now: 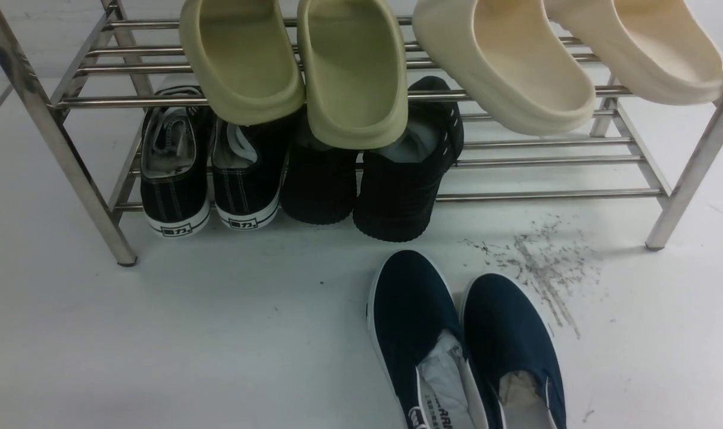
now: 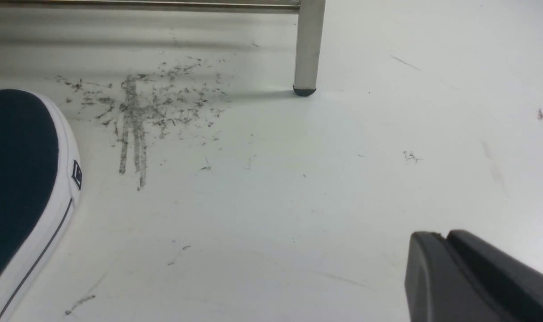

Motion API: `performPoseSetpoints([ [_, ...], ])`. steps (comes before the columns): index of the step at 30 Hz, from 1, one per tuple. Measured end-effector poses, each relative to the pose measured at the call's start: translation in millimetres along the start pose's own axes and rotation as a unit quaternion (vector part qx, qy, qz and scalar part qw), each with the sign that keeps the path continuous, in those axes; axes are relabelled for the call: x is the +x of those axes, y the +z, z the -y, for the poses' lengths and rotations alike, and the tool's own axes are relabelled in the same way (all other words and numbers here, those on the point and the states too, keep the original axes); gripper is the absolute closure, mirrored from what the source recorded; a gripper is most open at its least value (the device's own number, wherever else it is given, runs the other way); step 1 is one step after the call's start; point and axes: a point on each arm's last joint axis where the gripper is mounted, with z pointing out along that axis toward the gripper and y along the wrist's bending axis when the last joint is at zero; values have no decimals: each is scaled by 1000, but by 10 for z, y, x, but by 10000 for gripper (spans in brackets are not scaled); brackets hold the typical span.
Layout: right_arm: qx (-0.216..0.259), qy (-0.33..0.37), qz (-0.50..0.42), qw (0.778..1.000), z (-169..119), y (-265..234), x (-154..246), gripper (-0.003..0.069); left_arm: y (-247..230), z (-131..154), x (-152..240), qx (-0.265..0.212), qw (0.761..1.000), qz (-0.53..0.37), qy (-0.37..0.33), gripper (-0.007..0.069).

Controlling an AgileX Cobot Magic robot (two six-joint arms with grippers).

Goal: Take the shoes off the shelf with your hand on the white table.

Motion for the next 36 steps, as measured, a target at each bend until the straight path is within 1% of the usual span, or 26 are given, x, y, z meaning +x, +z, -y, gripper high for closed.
performPoseSetpoints([
  [36,0,0,0,1000,0,0,0,554,0,0,0,0,1000,0,0,386],
])
